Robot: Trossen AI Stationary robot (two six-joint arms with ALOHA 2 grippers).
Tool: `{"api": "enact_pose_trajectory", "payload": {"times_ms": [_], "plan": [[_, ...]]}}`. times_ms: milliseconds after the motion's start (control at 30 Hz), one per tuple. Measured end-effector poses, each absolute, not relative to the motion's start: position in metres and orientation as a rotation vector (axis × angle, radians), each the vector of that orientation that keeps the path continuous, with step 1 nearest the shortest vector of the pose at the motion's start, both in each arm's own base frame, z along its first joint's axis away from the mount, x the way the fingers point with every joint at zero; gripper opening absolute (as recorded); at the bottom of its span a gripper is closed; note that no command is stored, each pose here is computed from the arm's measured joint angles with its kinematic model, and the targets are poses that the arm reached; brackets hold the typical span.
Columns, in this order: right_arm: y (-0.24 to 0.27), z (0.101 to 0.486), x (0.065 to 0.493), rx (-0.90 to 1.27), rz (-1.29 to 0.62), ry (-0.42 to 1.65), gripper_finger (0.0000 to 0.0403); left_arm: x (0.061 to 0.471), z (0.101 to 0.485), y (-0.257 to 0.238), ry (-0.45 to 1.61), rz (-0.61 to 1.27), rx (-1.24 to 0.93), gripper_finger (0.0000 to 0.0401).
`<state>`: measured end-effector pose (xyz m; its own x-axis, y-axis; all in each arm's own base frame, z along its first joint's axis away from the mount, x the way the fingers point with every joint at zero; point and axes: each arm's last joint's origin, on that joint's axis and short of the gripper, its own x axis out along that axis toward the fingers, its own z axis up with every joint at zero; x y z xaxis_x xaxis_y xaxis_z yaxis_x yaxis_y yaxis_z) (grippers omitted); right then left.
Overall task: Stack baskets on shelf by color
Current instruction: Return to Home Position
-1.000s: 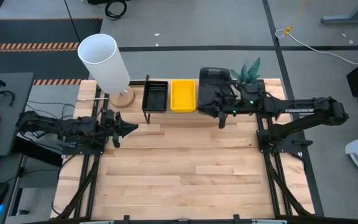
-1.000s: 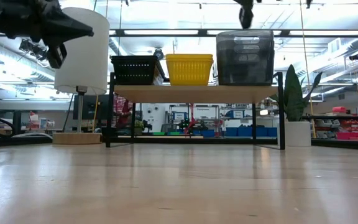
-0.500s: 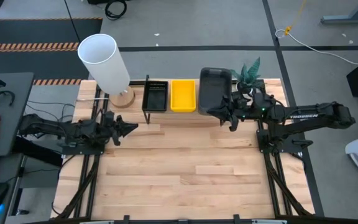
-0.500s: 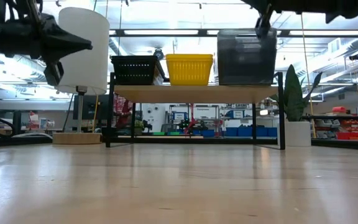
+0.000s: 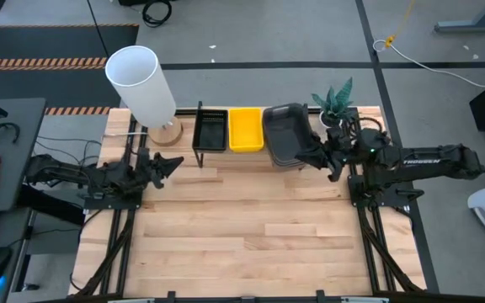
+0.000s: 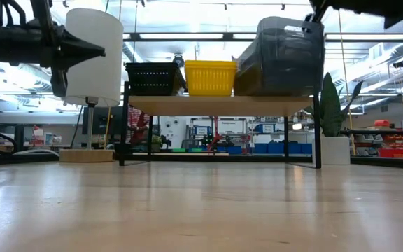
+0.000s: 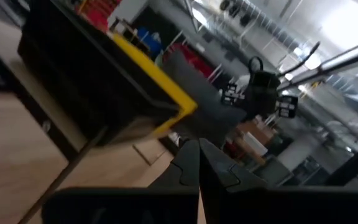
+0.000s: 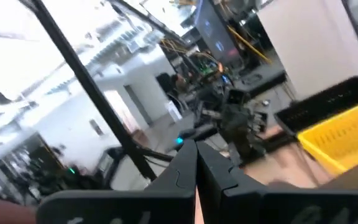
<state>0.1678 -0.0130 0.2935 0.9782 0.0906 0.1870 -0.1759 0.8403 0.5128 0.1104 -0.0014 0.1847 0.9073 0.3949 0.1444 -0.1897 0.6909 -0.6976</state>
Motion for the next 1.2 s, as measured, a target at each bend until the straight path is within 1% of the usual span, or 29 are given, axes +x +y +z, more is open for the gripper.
{"api": "enact_pose_trajectory", "payload": {"times_ms": [67,167,233,367,533,667,800,867,1000,1100,1200], "plan": [[-0.014,0.298,0.166,0.518,0.110,-0.123,0.0005,0.110,0.187,-0.001,-0.323,0.342,-0.728,0.0001],[-0.022,0.295,0.166,0.446,0.002,-0.031,0.0005,0.109,0.188,0.000,-0.338,0.359,-0.727,0.0003],[-0.028,0.296,0.165,0.414,-0.036,-0.022,0.0005,0.109,0.189,0.000,-0.345,0.358,-0.735,0.0003],[-0.032,0.323,0.165,0.334,-0.006,-0.065,0.0005,0.109,0.192,-0.001,-0.370,0.328,-0.746,0.0005],[-0.034,0.339,0.171,0.267,-0.039,0.061,0.0005,0.109,0.193,-0.002,-0.376,0.295,-0.750,0.0005],[-0.035,0.356,0.165,0.180,-0.126,0.169,0.0005,0.109,0.194,-0.003,-0.367,0.247,-0.768,0.0006],[-0.034,0.368,0.151,0.158,-0.162,0.111,0.0005,0.109,0.194,-0.004,-0.360,0.207,-0.799,0.0006],[-0.032,0.366,0.143,0.180,-0.164,0.089,0.0005,0.109,0.194,-0.004,-0.353,0.186,-0.804,0.0006],[-0.026,0.345,0.132,0.268,-0.114,0.083,0.0006,0.109,0.193,-0.004,-0.349,0.213,-0.751,0.0004],[-0.021,0.328,0.126,0.335,-0.070,0.017,0.0006,0.109,0.191,-0.003,-0.344,0.263,-0.740,0.0004],[-0.016,0.315,0.121,0.373,0.038,-0.080,0.0006,0.110,0.190,-0.002,-0.336,0.300,-0.735,0.0004]]}}
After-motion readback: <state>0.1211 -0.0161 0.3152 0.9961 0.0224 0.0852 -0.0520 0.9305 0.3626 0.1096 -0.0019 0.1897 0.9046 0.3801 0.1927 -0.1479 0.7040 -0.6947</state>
